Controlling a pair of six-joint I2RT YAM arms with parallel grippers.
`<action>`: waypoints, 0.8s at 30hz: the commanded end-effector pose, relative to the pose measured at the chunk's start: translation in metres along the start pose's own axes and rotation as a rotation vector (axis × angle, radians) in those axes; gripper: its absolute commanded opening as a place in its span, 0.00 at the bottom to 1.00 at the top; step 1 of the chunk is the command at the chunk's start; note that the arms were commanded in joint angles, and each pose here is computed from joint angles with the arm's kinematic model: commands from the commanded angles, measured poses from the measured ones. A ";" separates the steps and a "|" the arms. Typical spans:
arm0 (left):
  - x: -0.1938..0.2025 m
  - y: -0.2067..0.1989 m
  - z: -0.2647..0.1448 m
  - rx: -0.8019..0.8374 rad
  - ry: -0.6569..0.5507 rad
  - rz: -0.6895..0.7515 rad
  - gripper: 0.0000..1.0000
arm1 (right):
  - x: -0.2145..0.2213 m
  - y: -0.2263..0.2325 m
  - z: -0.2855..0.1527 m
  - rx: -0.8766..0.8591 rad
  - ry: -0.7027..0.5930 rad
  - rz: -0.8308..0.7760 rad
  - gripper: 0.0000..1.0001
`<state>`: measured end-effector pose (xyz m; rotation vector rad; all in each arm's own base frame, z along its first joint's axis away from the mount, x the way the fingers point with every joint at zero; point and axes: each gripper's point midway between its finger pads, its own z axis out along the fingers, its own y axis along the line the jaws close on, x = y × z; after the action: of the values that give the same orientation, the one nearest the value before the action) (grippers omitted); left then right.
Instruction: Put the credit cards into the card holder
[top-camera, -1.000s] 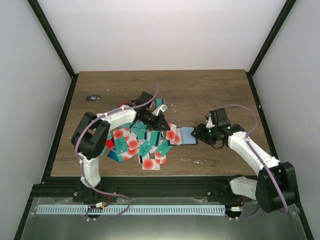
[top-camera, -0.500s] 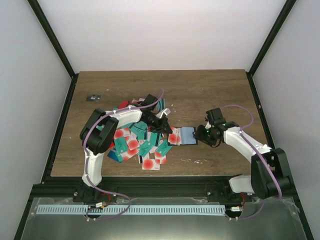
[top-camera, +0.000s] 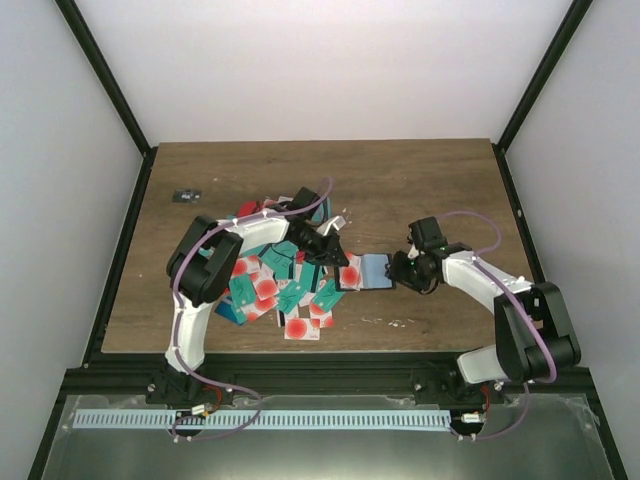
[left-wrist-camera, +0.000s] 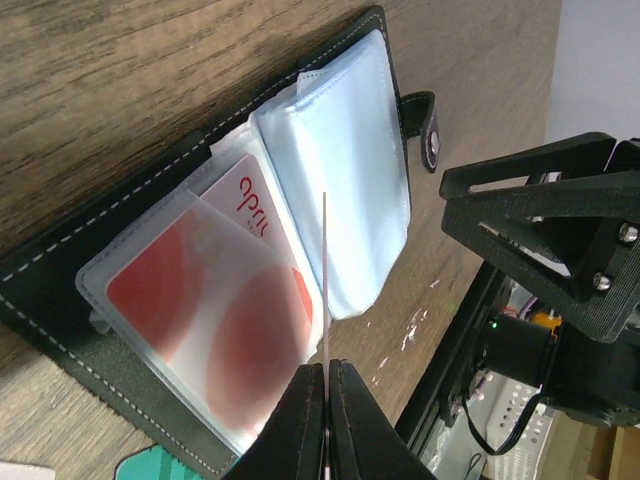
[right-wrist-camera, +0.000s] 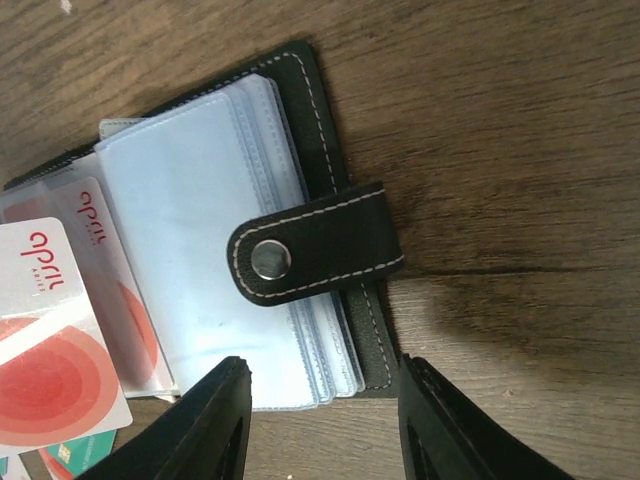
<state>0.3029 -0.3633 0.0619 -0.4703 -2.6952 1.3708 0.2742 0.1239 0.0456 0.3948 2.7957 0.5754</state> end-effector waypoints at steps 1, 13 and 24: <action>0.001 0.002 0.009 0.016 0.033 0.007 0.04 | -0.002 -0.005 0.005 0.005 -0.007 -0.006 0.42; -0.003 0.001 0.015 0.031 0.047 0.015 0.04 | 0.001 -0.007 0.012 0.001 0.010 -0.013 0.41; -0.004 0.004 0.022 0.032 0.058 0.006 0.04 | 0.001 -0.007 0.016 0.001 0.020 -0.022 0.41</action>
<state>0.3033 -0.3727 0.0482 -0.4864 -2.6456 1.3638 0.2745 0.1260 0.0309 0.3687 2.8210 0.5763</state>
